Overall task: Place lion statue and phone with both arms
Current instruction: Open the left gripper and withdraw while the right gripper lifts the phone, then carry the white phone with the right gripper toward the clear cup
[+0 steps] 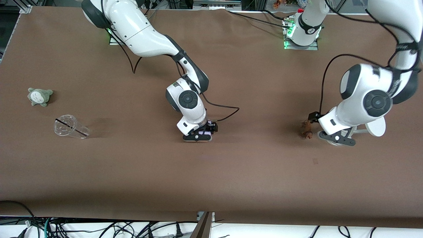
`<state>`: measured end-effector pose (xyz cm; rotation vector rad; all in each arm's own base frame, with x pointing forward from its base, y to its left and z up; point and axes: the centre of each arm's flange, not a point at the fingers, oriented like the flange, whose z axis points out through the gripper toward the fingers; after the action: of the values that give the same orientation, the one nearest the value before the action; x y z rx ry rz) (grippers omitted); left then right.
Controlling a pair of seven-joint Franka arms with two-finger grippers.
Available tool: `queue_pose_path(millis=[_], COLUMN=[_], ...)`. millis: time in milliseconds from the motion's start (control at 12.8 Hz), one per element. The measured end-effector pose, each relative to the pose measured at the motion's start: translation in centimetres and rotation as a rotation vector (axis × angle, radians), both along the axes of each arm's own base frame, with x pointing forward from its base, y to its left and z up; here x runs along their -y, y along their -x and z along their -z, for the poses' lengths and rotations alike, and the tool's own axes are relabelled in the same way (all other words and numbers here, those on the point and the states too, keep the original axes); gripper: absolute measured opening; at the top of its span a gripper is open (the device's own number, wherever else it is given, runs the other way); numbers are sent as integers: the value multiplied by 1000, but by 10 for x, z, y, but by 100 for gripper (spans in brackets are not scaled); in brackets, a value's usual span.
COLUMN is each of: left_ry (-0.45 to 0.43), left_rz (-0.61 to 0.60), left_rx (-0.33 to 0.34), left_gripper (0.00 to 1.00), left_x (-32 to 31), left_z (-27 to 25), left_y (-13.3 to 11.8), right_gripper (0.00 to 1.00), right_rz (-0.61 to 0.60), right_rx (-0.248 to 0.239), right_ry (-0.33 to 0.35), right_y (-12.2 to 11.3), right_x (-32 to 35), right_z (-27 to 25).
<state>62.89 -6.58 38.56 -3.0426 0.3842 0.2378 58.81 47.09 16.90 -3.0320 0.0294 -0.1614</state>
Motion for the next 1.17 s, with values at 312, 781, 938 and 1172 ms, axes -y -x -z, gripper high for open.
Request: queue_pose_path(millis=[312,781,938,1172], left_ry=[-26,-14,-21,-13], left_rz=[-30,-82,-96,-94], left_rx=[16,92,111,207], left_gripper=[100,100,100,100], left_x=[-4,-19,-20,-23], left_z=[-109,-189,-199,-204], left_y=[2,28,39,55], right_gripper=[85,85,85,85], right_rz=[-15,5,24,-22], right_rx=[-15,-144,-170,-220], right_ry=[64,220,247,289], right_y=[-5,-38,-31,-9], right_x=[6,109,152,207], right_z=[-8,-208,-275,-343])
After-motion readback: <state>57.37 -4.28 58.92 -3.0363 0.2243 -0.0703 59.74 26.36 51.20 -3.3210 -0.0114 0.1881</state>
